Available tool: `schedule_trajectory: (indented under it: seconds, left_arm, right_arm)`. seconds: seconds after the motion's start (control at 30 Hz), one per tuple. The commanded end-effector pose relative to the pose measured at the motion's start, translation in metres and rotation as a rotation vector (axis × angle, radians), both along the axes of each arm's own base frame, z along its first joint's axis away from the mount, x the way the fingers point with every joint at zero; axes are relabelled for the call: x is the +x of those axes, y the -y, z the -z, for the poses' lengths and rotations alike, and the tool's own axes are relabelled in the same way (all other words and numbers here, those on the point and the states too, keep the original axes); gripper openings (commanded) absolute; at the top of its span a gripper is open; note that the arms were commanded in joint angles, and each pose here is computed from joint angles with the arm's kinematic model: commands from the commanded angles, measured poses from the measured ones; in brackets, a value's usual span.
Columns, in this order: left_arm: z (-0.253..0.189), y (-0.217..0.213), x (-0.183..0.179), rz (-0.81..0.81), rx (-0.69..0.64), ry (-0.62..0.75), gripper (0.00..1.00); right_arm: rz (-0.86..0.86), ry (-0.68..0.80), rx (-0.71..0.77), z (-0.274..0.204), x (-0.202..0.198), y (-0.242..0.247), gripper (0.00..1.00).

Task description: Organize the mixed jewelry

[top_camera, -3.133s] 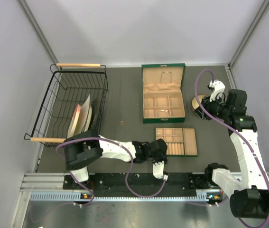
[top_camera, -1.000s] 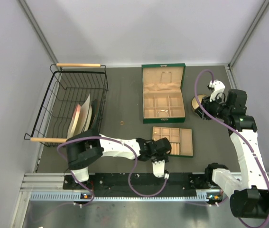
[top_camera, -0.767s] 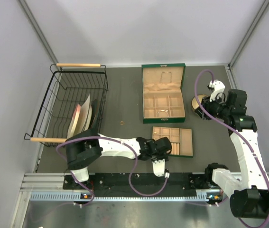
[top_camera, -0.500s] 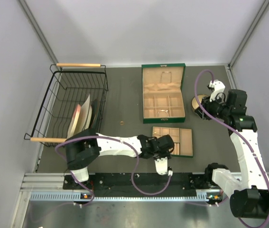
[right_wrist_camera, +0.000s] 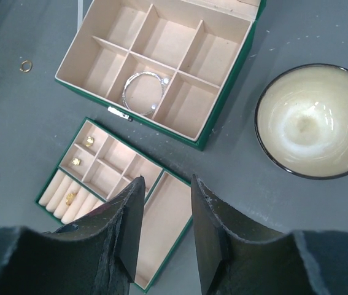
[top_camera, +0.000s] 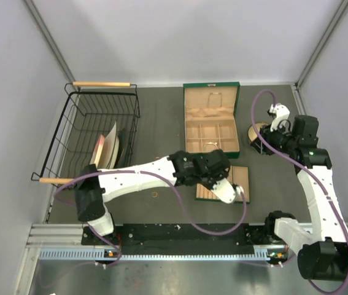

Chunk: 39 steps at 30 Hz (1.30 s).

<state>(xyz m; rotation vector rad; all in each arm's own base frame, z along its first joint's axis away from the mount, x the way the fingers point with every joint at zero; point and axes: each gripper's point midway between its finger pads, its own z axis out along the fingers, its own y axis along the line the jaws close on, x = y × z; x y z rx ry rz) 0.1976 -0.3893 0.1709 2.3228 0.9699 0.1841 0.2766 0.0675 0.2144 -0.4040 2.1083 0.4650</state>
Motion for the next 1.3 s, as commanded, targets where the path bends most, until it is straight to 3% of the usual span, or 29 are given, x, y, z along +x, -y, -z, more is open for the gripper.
schedule_trajectory:
  seconds: [0.0, 0.27, 0.47, 0.6, 0.8, 1.27]
  left_arm:
    - [-0.010, -0.065, 0.004, -0.342, 0.004, -0.218, 0.36]
    - [0.011, -0.136, 0.057, -0.796, -0.127, -0.505, 0.40]
    - [0.047, -0.175, 0.116, -1.065, -0.249, -0.581, 0.40]
    - [0.060, -0.172, 0.124, -1.038, -0.283, -0.630, 0.39]
    - [0.097, -0.180, 0.119, -0.995, -0.190, -0.661, 0.37]
    - [0.136, -0.200, 0.131, -0.914, -0.079, -0.577, 0.35]
  right_arm:
    - [-0.030, 0.008, 0.008, 0.001, 0.001, -0.002, 0.38]
    - [-0.046, -0.017, 0.017, 0.007, 0.004, -0.005, 0.43]
    - [-0.043, -0.038, 0.015, 0.014, 0.006, -0.004, 0.43]
    - [-0.038, -0.059, 0.014, 0.021, 0.009, -0.002, 0.43]
    - [-0.040, -0.077, 0.022, 0.025, 0.012, -0.003, 0.42]
    - [-0.046, -0.082, 0.020, 0.028, 0.011, -0.004, 0.42]
